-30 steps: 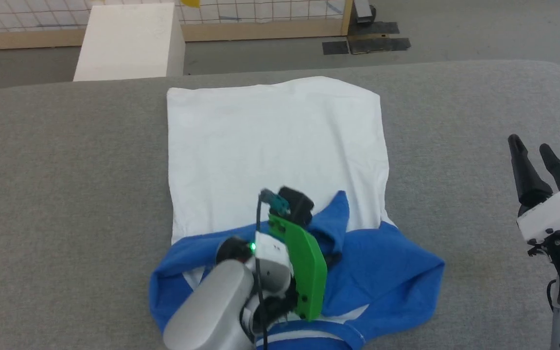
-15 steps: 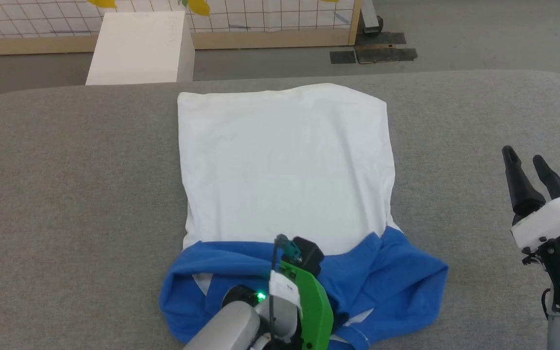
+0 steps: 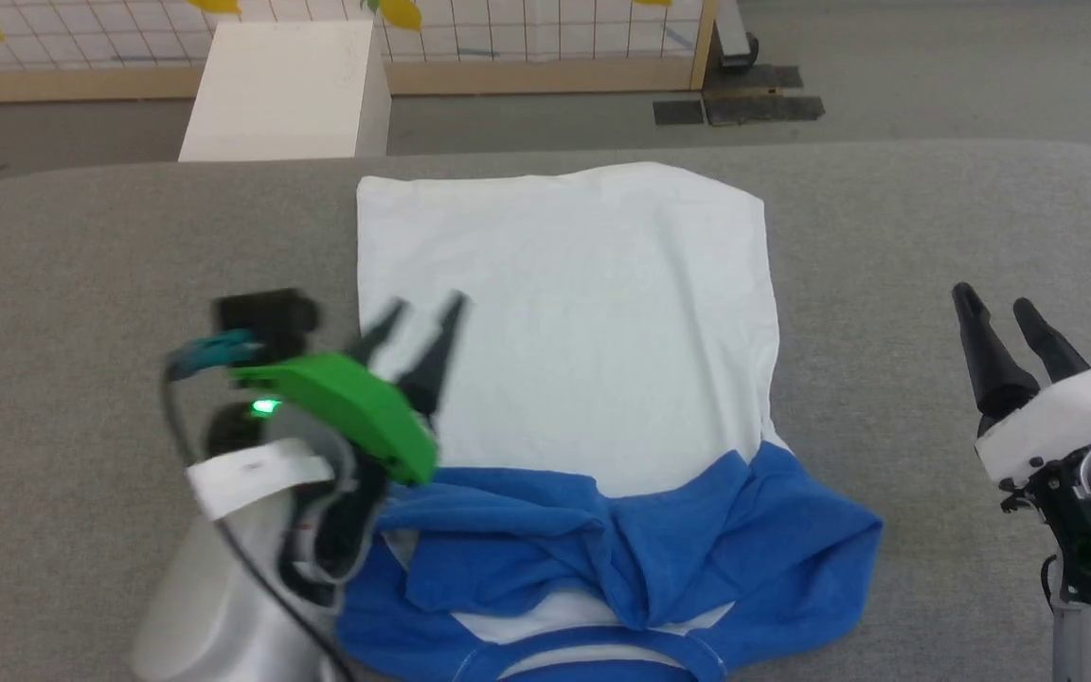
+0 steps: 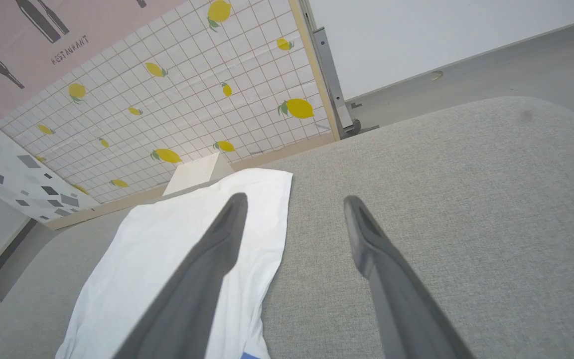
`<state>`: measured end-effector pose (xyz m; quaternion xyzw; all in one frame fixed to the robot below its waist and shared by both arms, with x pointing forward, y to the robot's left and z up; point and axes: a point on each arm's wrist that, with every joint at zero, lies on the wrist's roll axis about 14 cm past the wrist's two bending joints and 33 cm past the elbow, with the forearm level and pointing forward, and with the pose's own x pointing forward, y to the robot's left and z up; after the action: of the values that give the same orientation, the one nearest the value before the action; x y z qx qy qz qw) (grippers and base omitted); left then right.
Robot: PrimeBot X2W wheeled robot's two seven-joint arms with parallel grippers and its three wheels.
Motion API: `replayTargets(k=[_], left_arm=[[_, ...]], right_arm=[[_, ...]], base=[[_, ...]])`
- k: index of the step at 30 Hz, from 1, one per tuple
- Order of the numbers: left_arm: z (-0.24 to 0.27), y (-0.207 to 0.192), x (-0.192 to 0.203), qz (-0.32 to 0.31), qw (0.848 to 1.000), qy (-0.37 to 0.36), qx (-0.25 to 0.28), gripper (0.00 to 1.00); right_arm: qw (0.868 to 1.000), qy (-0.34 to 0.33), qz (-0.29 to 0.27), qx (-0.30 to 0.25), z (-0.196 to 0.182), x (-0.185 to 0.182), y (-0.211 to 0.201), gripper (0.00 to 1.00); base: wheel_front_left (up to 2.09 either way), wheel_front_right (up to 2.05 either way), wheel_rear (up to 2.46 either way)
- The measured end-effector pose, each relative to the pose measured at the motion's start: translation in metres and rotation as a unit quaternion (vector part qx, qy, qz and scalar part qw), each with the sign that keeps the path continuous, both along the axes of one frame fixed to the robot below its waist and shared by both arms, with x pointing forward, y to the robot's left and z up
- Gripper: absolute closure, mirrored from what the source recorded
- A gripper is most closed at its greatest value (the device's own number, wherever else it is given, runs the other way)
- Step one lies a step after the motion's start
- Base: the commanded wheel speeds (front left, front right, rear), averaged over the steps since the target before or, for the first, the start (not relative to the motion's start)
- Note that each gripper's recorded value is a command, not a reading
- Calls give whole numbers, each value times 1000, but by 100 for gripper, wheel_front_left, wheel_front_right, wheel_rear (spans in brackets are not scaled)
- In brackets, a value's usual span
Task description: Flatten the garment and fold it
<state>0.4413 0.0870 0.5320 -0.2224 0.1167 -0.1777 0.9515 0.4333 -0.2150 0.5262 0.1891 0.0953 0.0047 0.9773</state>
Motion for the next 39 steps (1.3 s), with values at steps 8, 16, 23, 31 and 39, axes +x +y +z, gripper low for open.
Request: replayTargets(k=[8, 16, 23, 31, 39], left_arm=[[15, 83, 24, 169, 971, -163, 52, 0], [5, 100, 46, 214, 959, -176, 58, 0], [-16, 115, 61, 236, 955, -166, 63, 0], [-56, 136, 62, 257, 953, -128, 96, 0], [-76, 155, 57, 273, 949, -105, 121, 0]], right_arm=[[998, 35, 38, -23, -8, 36, 17, 0], [985, 114, 86, -95, -19, 109, 32, 0], [950, 201, 130, -201, -49, 175, 53, 0], [886, 323, 183, -279, -126, 197, 80, 0], [851, 369, 208, -312, -166, 207, 95, 0]], base=[[0, 0, 0], [0, 0, 0], [0, 0, 0], [0, 0, 0], [0, 0, 0]])
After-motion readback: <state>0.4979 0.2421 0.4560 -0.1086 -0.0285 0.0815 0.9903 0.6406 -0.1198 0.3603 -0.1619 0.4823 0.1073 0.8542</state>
